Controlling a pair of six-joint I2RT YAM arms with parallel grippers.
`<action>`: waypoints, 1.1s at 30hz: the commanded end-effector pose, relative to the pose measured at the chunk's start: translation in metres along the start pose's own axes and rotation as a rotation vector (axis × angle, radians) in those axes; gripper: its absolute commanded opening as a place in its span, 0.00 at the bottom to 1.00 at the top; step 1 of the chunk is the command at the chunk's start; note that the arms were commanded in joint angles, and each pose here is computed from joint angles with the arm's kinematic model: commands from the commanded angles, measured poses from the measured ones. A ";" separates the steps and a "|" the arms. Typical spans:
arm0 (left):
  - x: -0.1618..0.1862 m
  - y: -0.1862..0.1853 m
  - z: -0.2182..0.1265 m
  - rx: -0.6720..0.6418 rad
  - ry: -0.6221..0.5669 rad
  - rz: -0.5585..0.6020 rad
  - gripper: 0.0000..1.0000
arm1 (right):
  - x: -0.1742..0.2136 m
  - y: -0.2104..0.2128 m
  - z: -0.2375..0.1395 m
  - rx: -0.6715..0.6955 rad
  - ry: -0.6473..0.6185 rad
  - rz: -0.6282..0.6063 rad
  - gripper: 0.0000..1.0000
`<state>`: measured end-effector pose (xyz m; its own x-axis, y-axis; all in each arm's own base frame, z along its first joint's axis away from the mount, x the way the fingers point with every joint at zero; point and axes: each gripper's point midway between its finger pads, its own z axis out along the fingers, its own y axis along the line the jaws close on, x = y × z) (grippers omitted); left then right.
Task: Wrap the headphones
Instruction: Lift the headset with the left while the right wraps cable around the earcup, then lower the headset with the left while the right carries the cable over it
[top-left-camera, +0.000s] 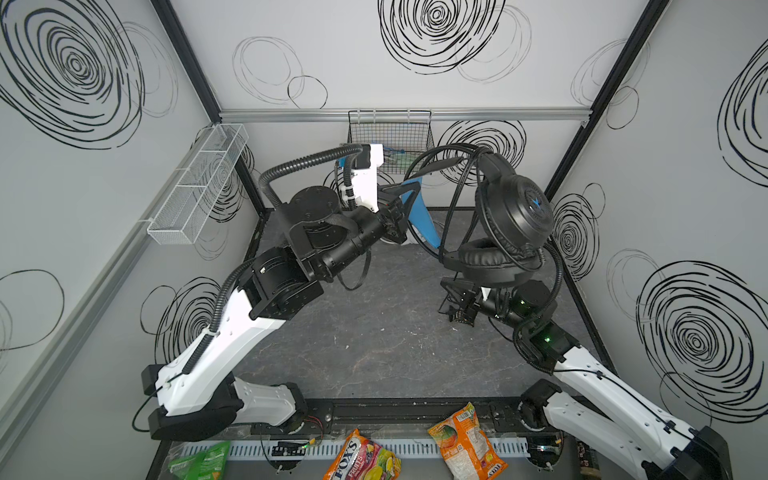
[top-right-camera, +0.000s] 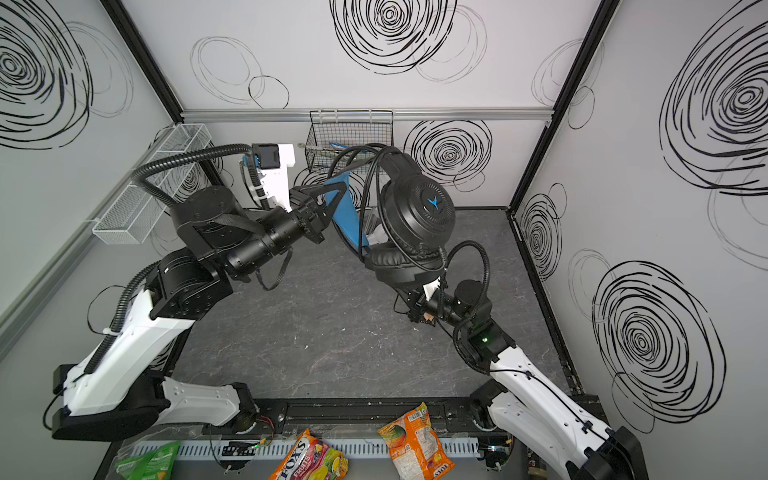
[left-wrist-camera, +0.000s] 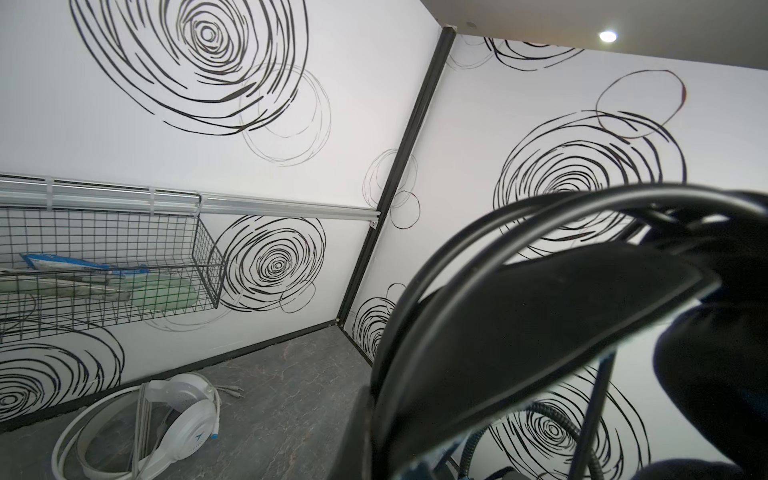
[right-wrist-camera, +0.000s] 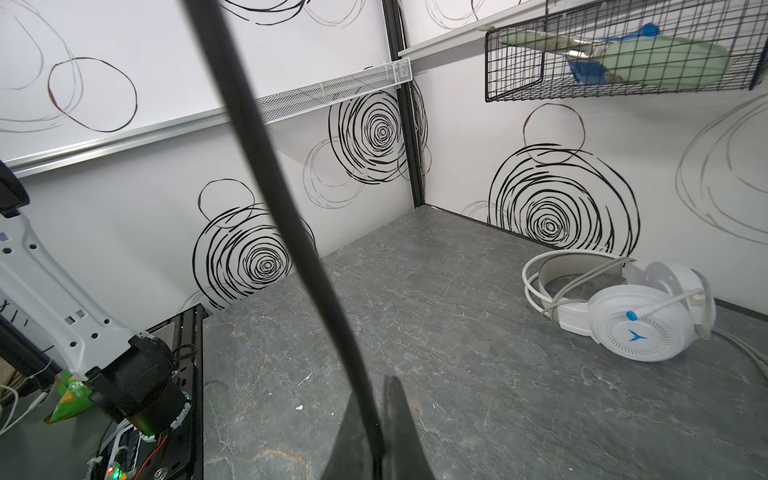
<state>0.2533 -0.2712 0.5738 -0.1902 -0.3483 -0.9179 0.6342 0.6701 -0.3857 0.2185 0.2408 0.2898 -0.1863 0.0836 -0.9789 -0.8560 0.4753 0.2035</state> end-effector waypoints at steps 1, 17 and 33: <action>-0.072 -0.002 -0.018 0.007 -0.267 -0.145 0.00 | 0.012 0.009 -0.001 -0.030 0.049 0.007 0.00; -0.068 0.091 0.029 -0.323 -0.337 -0.237 0.00 | 0.050 0.071 0.002 -0.029 0.264 -0.247 0.00; 0.003 0.183 0.024 -0.787 -0.122 0.299 0.00 | -0.033 0.102 0.003 -0.014 0.215 -0.467 0.00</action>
<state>0.3936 -0.1990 0.4533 -0.1603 -0.0923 -0.9827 0.0361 0.9944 -0.0993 0.1412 0.2975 0.3291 0.0686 -0.2816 -0.9571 -0.8906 0.4151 -0.1860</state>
